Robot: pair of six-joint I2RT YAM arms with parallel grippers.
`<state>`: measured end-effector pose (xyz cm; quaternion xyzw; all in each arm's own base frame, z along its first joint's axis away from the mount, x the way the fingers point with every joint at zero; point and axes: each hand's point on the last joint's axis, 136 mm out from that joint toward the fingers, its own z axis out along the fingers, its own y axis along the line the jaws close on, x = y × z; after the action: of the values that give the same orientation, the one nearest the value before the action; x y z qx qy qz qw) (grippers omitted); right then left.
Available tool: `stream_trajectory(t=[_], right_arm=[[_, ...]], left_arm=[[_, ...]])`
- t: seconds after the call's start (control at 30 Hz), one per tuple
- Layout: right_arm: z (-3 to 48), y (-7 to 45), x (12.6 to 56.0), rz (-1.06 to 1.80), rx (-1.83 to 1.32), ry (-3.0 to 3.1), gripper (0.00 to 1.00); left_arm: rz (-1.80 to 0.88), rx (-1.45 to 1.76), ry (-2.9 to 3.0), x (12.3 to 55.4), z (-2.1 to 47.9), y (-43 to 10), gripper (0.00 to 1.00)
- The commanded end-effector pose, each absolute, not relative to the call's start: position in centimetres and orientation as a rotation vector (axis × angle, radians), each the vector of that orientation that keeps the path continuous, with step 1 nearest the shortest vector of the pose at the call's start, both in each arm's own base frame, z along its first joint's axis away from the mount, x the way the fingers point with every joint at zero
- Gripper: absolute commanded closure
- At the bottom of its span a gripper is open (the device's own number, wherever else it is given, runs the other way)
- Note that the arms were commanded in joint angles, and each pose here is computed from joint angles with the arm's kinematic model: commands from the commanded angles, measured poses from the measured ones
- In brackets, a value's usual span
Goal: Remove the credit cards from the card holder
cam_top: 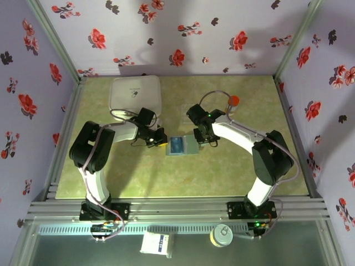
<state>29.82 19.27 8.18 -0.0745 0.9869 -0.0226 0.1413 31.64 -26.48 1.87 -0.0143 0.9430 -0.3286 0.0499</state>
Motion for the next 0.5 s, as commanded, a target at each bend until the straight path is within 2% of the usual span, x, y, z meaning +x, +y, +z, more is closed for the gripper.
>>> stream_trajectory(t=[0.0, 0.27, 0.47], right_arm=[[9.0, 21.6, 29.9, 0.132, -0.146, 2.859, 0.76], [9.0, 27.2, 30.2, 0.594, -0.069, 2.822, 0.71], [8.3, 28.9, 30.6, 0.810, -0.007, 2.809, 0.70]], left_arm=[[-0.864, -0.087, 2.947, 30.6, 0.6, -24.4, 1.00], [-0.934, -0.071, 2.885, 31.1, 3.3, -25.2, 0.95], [-0.965, -0.051, 2.852, 31.2, 5.4, -25.7, 0.96]])
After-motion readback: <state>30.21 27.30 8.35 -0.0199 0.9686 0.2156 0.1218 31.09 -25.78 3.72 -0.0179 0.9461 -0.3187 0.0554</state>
